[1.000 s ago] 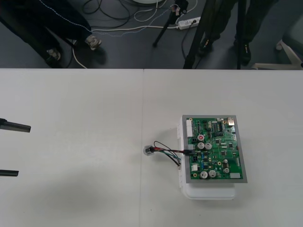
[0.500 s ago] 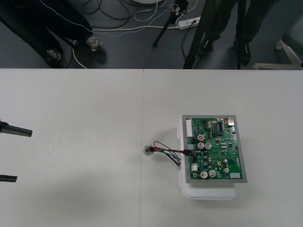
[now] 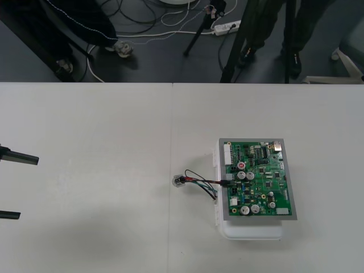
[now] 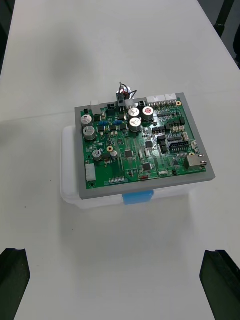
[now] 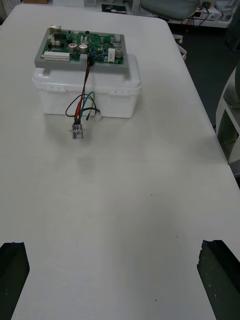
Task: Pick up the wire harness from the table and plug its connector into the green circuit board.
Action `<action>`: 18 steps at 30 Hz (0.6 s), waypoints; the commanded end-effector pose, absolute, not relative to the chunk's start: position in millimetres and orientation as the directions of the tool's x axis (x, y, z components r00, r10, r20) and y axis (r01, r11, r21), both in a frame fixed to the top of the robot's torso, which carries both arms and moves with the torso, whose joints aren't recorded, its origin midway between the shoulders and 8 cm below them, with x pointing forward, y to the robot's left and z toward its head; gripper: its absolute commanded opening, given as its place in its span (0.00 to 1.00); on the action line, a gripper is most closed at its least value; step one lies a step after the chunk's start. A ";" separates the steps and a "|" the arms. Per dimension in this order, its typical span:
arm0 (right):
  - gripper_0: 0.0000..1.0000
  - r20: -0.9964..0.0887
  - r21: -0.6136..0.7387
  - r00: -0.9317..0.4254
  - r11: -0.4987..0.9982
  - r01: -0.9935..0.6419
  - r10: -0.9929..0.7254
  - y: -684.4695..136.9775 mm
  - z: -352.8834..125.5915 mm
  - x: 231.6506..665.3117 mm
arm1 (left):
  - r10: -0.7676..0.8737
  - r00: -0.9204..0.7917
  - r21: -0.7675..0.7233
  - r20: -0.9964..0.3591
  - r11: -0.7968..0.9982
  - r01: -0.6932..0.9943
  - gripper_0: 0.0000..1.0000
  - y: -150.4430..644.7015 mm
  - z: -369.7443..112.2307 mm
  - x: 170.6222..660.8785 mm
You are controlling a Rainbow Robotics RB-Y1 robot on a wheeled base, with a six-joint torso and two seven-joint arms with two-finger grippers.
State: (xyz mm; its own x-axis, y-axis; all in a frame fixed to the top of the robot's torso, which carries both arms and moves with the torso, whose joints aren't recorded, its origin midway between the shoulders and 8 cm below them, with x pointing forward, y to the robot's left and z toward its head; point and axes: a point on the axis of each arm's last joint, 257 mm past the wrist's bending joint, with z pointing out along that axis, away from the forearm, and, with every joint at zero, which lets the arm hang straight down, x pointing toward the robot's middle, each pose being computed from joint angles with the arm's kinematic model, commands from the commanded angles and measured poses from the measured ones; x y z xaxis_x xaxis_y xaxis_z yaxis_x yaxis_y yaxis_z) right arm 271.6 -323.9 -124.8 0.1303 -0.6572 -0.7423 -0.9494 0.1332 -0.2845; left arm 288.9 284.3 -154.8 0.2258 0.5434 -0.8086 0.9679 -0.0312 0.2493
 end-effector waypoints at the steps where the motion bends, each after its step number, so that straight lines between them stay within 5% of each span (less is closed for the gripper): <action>1: 1.00 -0.711 -0.304 0.190 0.052 -0.951 -0.677 -319.4 -122.8 264.8 | 0.550 0.176 0.184 -0.816 -0.041 0.982 0.99 288.3 -149.3 274.3; 18: 1.00 -0.725 -0.338 0.235 0.036 -0.941 -0.647 -301.6 -107.4 276.7 | 0.550 0.176 0.184 -0.816 -0.041 0.982 0.99 288.3 -149.3 274.3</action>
